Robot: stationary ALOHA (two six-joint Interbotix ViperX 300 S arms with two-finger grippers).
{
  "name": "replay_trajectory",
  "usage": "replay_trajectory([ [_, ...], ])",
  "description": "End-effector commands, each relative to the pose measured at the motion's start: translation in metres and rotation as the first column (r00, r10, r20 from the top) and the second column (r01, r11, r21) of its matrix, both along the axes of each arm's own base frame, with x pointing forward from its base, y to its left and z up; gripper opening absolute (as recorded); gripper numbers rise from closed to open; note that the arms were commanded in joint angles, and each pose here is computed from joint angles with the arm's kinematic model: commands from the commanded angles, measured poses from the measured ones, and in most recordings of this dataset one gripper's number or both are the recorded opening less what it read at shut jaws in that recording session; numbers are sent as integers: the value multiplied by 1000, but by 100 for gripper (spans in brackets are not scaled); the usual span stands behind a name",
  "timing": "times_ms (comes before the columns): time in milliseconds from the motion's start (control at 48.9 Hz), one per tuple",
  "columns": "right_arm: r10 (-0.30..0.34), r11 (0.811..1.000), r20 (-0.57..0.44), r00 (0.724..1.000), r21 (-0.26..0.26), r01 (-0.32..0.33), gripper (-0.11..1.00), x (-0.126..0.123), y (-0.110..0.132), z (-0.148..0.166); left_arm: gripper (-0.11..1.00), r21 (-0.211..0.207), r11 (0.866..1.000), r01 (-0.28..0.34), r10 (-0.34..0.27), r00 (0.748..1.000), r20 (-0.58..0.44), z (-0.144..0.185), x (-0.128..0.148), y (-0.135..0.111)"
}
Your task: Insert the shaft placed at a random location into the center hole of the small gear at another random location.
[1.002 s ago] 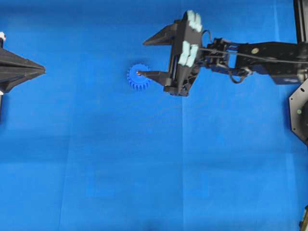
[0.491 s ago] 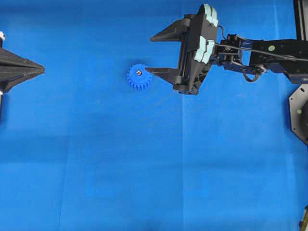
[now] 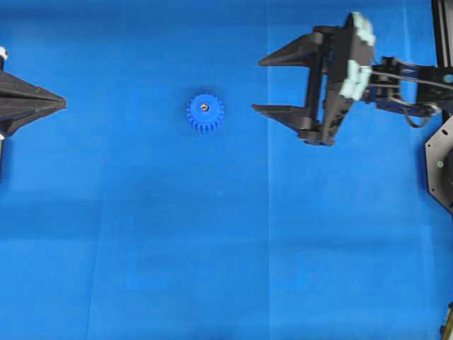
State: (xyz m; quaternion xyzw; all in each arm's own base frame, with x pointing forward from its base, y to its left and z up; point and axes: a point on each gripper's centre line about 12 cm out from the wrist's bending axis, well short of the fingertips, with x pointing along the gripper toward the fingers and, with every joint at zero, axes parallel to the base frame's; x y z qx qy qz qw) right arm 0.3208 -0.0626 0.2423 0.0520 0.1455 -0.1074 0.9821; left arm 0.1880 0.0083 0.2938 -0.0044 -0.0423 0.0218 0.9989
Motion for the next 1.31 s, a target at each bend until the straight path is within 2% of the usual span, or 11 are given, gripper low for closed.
replay_trajectory([
  [0,-1,1000,46,999,-3,1,84,-7,2,13,0,1,1000,-3,3,1000,15,5,1,1],
  [143,-4,1000,59,998,-2,4,84,-15,3,16,0,1,1000,-3,3,1000,17,6,1,1],
  [1288,-3,1000,53,999,1,3,84,-14,3,14,0,-1,1000,-1,1,1000,15,5,1,0],
])
